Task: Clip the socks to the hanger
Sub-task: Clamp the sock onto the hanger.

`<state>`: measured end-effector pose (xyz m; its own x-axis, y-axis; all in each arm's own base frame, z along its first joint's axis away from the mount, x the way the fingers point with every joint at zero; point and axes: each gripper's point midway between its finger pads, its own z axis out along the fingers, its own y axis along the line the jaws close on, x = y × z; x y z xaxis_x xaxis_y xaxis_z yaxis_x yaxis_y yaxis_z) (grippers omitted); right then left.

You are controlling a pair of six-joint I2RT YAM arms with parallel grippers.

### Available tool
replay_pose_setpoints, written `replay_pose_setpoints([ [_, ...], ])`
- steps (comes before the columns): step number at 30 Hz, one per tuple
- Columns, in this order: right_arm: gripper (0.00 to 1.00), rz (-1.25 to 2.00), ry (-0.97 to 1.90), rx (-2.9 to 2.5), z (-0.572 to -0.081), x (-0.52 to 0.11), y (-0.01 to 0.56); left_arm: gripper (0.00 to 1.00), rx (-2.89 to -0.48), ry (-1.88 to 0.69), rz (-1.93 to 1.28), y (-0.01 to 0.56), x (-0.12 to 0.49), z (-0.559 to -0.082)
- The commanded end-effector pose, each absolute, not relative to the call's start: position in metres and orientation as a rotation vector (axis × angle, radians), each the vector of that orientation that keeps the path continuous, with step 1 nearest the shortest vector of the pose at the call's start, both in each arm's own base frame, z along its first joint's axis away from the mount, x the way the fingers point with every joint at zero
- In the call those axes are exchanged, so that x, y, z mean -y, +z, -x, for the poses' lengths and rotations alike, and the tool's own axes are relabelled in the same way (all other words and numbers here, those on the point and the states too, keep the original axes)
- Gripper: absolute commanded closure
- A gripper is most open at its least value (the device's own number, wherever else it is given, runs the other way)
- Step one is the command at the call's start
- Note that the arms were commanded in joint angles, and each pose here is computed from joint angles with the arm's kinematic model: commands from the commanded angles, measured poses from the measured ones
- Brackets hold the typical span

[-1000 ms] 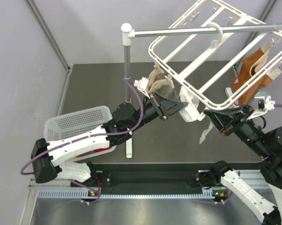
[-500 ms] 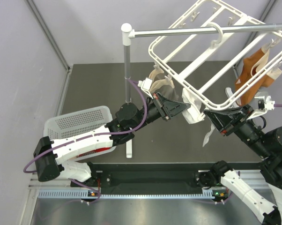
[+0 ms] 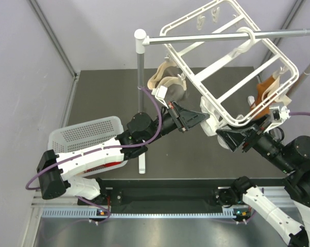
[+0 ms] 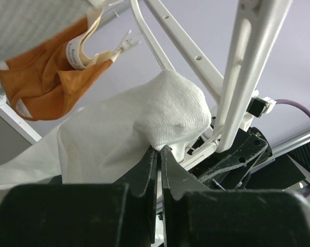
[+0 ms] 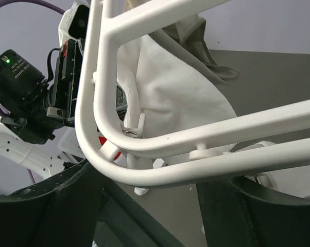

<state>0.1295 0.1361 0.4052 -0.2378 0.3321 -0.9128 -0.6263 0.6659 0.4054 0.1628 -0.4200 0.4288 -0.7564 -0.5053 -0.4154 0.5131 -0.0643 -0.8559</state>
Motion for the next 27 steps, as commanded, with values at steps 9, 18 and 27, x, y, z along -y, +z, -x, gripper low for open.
replay_pose_setpoints([
  [9, 0.21, 0.255, 0.851, -1.582, -0.128, -0.127, 0.406, 0.51, -1.586, -1.774, -0.088, 0.429, 0.417, -0.162],
  [18, 0.21, 0.209, 0.733, -1.579, -0.131, -0.106, 0.41, 0.43, -1.642, -1.677, -0.215, 0.398, 0.386, -0.141],
  [27, 0.21, 0.189, 0.641, -1.575, -0.119, -0.083, 0.417, 0.35, -1.647, -1.303, -0.19, 0.389, 0.334, -0.167],
])
